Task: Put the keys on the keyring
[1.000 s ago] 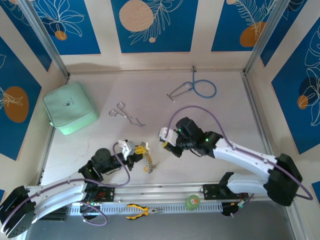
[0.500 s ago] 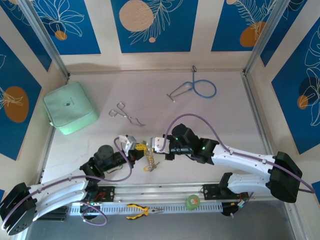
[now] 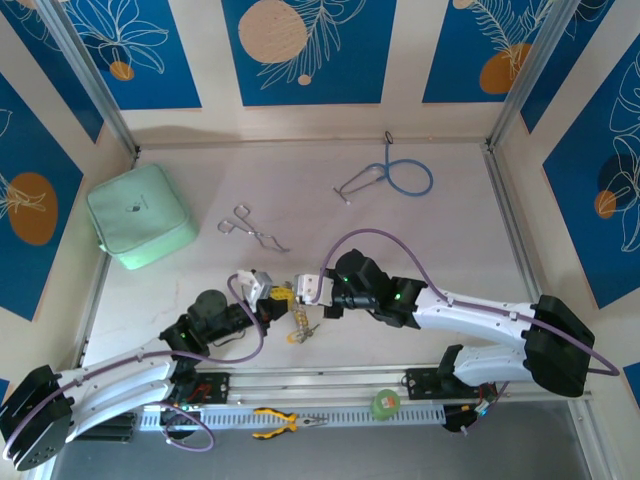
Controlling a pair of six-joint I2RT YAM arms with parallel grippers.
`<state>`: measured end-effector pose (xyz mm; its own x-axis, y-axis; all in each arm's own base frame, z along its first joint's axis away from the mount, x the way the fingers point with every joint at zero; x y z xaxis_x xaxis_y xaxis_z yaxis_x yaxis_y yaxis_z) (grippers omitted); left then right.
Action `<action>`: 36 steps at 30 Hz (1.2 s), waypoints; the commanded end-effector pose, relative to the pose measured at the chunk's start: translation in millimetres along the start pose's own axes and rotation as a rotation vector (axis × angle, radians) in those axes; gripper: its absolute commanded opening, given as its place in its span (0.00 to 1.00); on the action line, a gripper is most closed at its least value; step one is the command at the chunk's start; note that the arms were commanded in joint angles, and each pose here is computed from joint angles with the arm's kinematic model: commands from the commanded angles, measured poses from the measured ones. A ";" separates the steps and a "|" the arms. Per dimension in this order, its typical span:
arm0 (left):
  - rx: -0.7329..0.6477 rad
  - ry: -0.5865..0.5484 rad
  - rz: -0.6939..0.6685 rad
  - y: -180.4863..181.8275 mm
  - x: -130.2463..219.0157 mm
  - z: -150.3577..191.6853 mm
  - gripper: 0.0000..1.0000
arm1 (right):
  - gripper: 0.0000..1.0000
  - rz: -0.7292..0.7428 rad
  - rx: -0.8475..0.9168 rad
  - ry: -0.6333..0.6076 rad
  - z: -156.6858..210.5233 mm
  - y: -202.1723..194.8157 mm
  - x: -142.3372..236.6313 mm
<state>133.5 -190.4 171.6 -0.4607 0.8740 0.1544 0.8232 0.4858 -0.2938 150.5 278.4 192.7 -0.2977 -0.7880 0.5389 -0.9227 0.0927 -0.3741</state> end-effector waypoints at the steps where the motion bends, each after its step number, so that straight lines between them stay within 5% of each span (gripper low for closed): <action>1: -0.006 -0.056 0.042 -7.1 0.0 -15.9 0.00 | 0.00 0.039 0.019 -0.032 -10.3 -6.9 -1.0; 36: 0.038 -0.040 0.007 -3.5 -3.9 -17.9 0.00 | 0.00 0.004 0.094 -0.061 -12.5 -0.7 1.6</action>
<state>135.6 -192.3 173.0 -0.4638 0.8707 0.1637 0.8066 0.4914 -0.3285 149.2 276.8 193.2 -0.3043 -0.7914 0.5303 -0.8993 0.0550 -0.4339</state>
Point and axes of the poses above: each hand's point on the last joint's axis, 136 mm out from that joint toward the fingers, its own x axis back along the fingers, its own y axis along the line the jaws close on, z = x × y, the point moved 7 cm from there along x, back along the fingers, and after that the axes turned 1 degree about x, right-handed, at the moved point
